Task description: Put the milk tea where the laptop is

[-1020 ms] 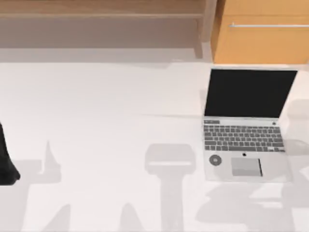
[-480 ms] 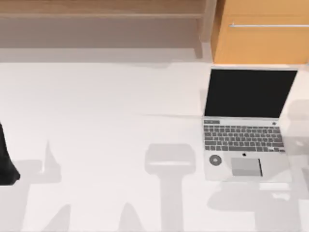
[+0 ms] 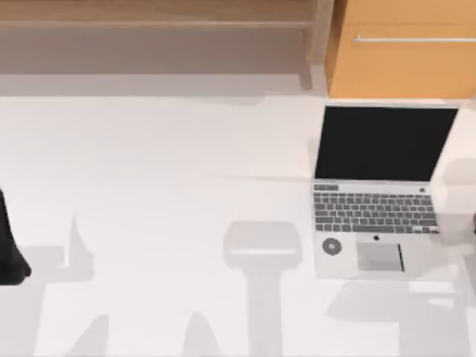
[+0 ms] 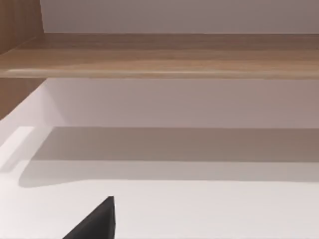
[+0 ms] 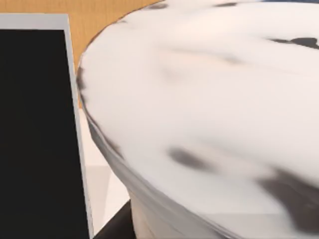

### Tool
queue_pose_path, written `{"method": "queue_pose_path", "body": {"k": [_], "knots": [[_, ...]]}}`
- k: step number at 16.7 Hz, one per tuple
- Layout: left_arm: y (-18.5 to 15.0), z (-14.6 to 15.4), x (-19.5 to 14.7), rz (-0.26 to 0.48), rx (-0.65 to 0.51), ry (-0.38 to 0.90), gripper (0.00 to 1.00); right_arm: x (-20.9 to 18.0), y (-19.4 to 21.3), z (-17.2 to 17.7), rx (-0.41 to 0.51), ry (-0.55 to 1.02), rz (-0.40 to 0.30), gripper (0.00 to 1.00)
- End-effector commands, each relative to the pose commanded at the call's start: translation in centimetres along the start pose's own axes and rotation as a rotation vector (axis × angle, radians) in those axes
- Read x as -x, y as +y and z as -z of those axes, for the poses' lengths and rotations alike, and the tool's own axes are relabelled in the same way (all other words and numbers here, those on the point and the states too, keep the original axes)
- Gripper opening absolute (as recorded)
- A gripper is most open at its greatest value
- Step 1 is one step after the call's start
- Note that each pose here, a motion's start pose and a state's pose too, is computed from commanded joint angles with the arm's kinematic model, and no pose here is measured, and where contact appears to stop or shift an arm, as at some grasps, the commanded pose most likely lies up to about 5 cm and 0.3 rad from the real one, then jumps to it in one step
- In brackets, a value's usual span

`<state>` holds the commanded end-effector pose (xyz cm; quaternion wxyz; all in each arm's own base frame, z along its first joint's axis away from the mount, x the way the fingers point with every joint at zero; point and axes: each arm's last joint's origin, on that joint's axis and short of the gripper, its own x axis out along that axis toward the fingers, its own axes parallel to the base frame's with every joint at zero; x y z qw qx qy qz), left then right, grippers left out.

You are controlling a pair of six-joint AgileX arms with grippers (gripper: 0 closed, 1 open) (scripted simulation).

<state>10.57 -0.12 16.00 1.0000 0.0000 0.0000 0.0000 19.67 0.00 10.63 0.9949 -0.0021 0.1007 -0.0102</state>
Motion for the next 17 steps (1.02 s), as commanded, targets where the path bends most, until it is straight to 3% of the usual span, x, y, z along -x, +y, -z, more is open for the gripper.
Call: {"method": "queue_pose_path", "body": {"k": [11, 17], "knots": [[0.0, 0.0, 0.0, 0.0, 0.0, 0.0, 1.0, 0.0, 0.0, 0.0, 0.0, 0.0, 0.0, 0.98], [0.0, 0.0, 0.0, 0.0, 0.0, 0.0, 1.0, 0.0, 0.0, 0.0, 0.0, 0.0, 0.0, 1.0]]}}
